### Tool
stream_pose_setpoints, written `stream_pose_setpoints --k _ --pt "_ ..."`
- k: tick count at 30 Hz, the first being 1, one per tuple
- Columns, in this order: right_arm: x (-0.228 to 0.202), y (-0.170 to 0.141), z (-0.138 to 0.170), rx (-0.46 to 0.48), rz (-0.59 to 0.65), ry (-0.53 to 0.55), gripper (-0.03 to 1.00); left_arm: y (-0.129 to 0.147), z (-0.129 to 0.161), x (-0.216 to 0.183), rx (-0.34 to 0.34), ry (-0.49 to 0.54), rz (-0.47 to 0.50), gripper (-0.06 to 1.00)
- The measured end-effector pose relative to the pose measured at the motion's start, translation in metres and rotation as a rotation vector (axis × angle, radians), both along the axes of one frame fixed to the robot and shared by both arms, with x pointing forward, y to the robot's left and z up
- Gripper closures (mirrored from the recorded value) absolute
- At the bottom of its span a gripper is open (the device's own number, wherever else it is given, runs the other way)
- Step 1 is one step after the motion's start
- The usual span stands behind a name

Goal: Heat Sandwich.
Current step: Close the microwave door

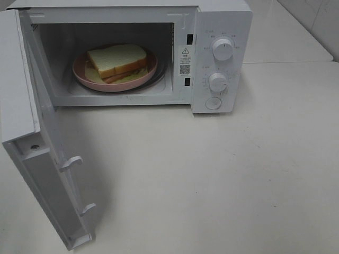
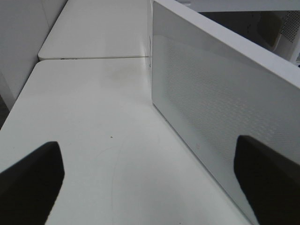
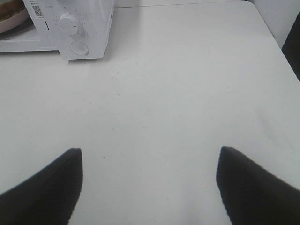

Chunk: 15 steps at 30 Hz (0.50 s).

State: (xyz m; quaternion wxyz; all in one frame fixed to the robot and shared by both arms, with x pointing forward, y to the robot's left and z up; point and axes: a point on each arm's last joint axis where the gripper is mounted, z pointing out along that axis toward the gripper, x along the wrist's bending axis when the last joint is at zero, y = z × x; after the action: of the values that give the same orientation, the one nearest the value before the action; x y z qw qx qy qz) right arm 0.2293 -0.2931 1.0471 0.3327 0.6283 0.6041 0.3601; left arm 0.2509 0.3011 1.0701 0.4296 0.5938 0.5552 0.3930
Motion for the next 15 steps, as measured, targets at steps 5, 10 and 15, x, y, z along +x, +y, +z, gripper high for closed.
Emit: stream_pose_setpoints --k 5,10,15 --pt "0.0 0.0 0.0 0.0 0.0 0.0 0.2 0.002 -0.001 0.02 0.06 0.053 0.026 0.3" --pt "0.0 0.0 0.0 0.0 0.0 0.0 0.2 0.003 0.001 0.042 0.107 0.095 0.036 0.65" --pt "0.0 0.0 0.0 0.0 0.0 0.0 0.2 -0.001 -0.003 0.075 0.119 0.11 0.018 0.94"
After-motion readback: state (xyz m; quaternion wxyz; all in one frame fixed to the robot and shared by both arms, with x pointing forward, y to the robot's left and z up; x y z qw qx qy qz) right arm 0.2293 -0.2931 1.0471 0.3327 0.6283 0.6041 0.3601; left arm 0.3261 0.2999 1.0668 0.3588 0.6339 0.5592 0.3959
